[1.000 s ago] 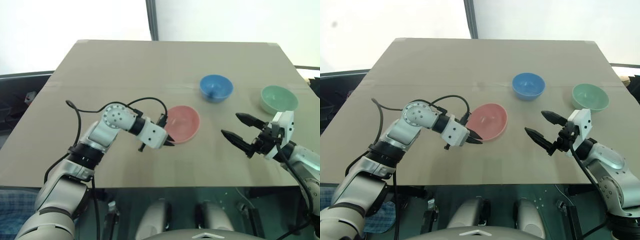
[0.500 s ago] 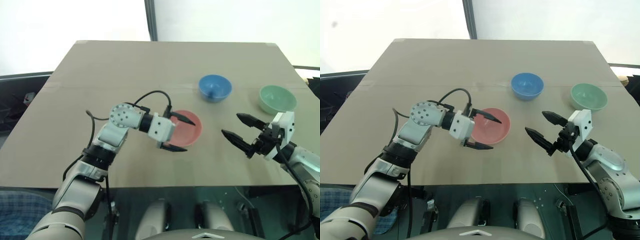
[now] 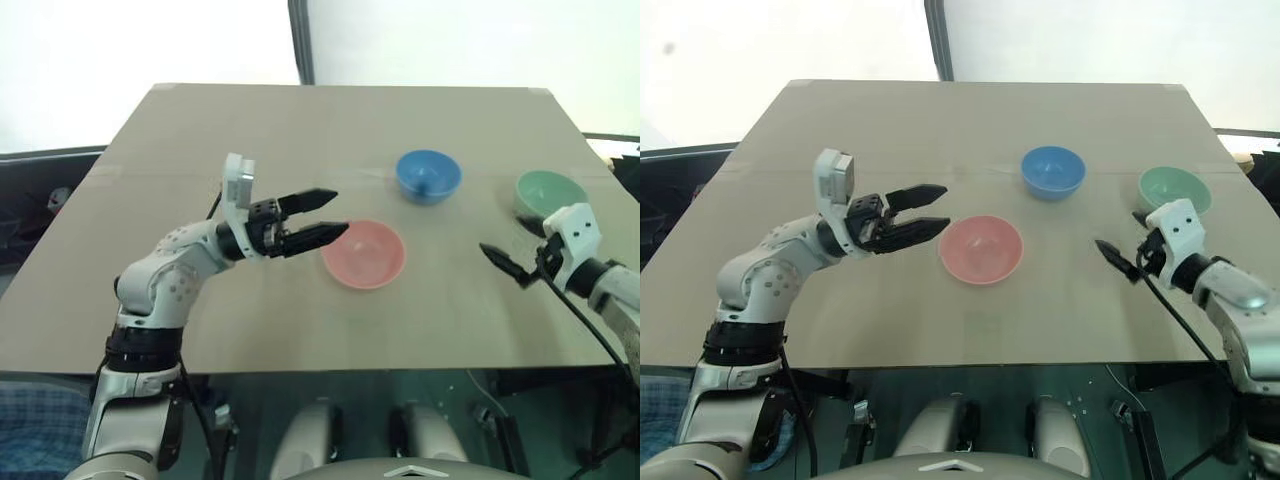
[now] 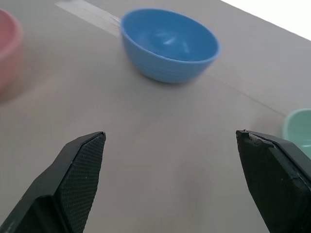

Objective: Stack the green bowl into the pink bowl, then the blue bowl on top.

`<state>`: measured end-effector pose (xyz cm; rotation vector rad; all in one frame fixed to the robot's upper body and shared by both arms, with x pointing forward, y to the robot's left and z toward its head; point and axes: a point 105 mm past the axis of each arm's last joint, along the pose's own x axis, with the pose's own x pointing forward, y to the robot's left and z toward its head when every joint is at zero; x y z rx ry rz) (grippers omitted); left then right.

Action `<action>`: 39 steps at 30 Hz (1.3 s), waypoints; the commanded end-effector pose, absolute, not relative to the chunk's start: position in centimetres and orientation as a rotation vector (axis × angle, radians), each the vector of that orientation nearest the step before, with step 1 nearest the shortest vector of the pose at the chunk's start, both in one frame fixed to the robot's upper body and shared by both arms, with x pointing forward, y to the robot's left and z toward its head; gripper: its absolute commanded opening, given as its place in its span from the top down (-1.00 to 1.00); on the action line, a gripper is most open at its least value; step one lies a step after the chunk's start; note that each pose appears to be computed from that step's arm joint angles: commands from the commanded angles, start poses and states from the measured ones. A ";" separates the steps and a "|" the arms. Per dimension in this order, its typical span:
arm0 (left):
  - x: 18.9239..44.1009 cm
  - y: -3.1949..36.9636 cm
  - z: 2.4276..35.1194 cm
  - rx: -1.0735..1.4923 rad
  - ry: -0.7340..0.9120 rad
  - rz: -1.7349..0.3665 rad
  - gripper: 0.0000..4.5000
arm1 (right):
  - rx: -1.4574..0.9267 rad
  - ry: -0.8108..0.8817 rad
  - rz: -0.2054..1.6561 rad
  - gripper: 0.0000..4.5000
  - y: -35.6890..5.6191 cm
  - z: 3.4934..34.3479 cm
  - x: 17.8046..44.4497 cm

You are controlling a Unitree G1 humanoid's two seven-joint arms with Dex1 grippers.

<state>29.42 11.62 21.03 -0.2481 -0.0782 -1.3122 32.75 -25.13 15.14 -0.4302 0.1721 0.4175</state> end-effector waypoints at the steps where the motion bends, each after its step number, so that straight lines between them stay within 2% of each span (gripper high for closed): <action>1: 28.4 12.0 22.3 -0.193 -0.163 -1.297 -0.99 | -0.583 0.217 0.349 -1.00 -27.6 16.1 34.5; 10: 27.4 12.8 22.6 0.042 -0.246 -1.252 -0.99 | -0.672 0.375 0.324 -1.00 -31.2 15.2 37.7; 20: 27.4 14.1 22.4 0.091 -0.275 -1.151 -0.99 | -0.759 0.505 0.401 -1.00 -32.0 13.0 39.4; 23: 27.5 14.3 22.2 0.095 -0.278 -1.132 -1.00 | -0.790 0.522 0.401 -0.67 -32.2 13.0 39.7; 24: 27.5 14.4 22.2 0.094 -0.280 -1.128 -1.00 | -0.797 0.524 0.403 -0.41 -32.3 13.0 39.8; 25: 27.4 14.4 22.2 0.096 -0.281 -1.124 -1.00 | -0.802 0.524 0.404 -0.30 -32.3 13.1 39.9; 26: 27.4 14.4 22.2 0.095 -0.283 -1.120 -1.00 | -0.805 0.523 0.405 -0.07 -32.3 13.2 40.0; 28: 27.4 14.4 22.2 0.092 -0.288 -1.113 -1.00 | -0.810 0.523 0.409 0.12 -32.4 13.2 40.0; 29: 27.4 14.4 22.2 0.092 -0.289 -1.112 -1.00 | -0.812 0.525 0.412 0.39 -32.4 13.2 40.0; 30: 27.4 14.4 22.2 0.091 -0.290 -1.111 -1.00 | -0.815 0.529 0.421 0.51 -32.4 13.1 39.9; 32: 27.3 14.4 22.3 0.081 -0.296 -1.107 -1.00 | -0.819 0.533 0.433 0.88 -32.3 13.1 39.8; 33: 27.3 14.3 22.4 0.078 -0.298 -1.106 -1.00 | -0.821 0.531 0.436 0.96 -32.3 13.1 39.8; 39: 27.4 14.4 22.2 0.079 -0.296 -1.102 -1.00 | -0.833 0.507 0.456 0.96 -32.3 13.8 39.6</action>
